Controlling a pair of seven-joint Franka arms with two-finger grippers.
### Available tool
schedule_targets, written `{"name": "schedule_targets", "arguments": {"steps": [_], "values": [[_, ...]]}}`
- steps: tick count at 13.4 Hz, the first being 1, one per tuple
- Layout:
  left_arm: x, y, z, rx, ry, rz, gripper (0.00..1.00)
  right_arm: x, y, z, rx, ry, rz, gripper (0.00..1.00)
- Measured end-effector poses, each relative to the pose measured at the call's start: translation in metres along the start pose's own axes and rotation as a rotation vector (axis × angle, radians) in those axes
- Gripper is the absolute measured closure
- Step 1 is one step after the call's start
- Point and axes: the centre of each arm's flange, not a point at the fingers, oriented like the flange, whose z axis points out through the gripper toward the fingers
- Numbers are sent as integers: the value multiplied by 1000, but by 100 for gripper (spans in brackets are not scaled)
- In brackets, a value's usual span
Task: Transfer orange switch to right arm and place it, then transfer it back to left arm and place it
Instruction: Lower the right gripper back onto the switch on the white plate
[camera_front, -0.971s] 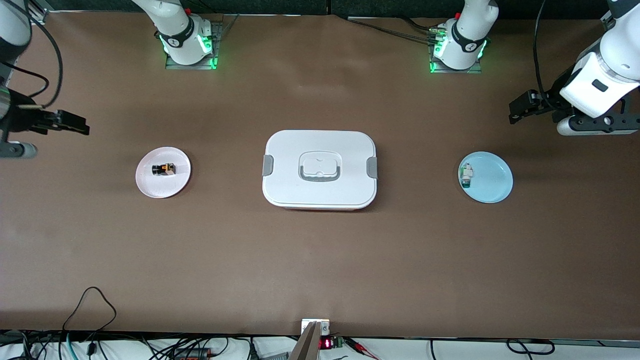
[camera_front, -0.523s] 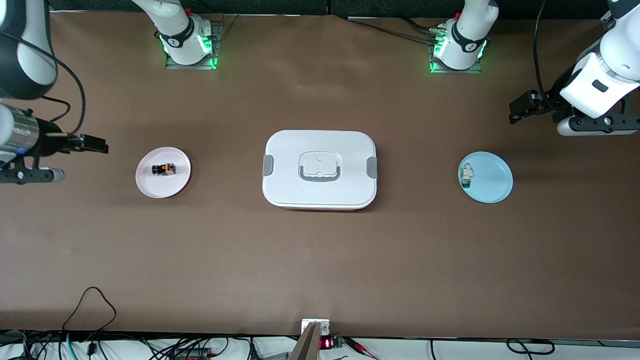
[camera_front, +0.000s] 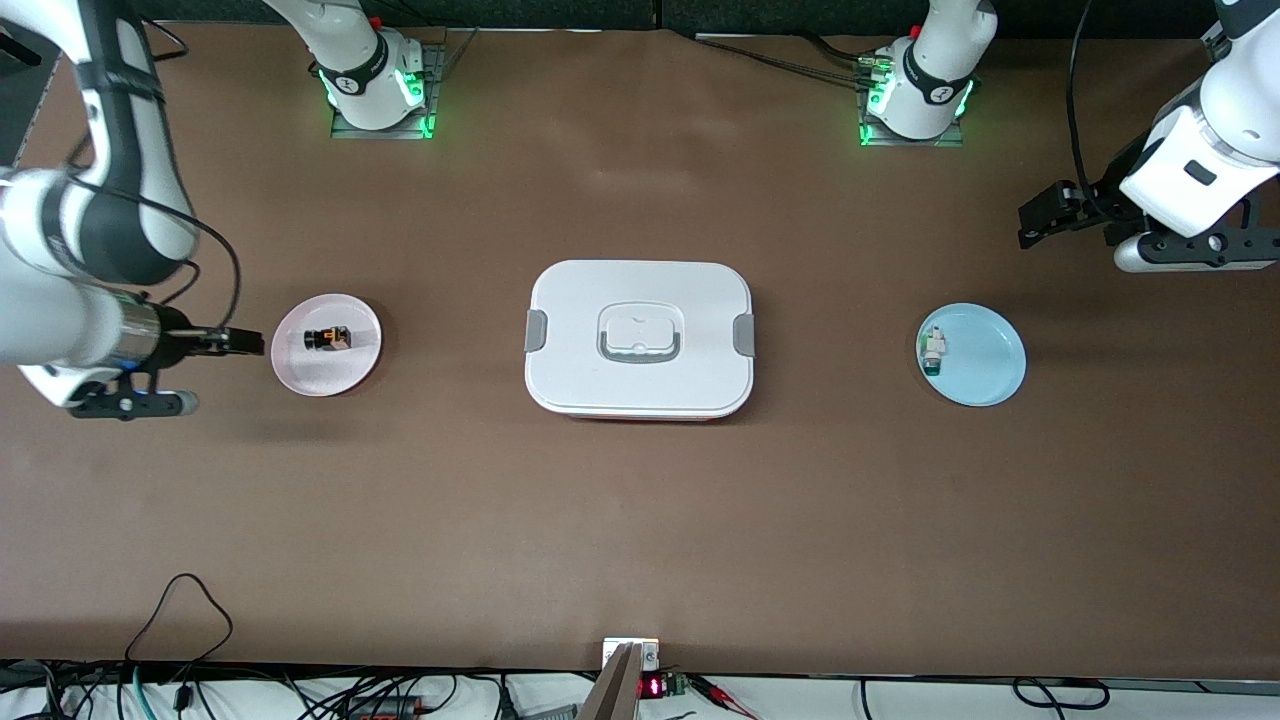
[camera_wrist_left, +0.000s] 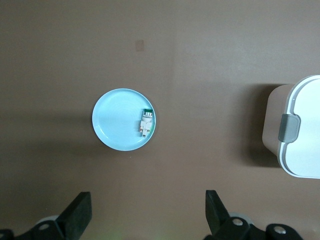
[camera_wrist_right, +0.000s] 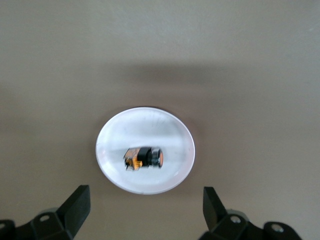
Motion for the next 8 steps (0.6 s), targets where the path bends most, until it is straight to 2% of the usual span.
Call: {"name": "schedule_targets", "arguments": {"steps": [4,8], "values": [[0,0,0,0,0,-1,0,-20,-4,83,-3,35,-6,0],[0,-1,0,0,0,-2,0,-30,-30,106,-16,75,-57,0]]}}
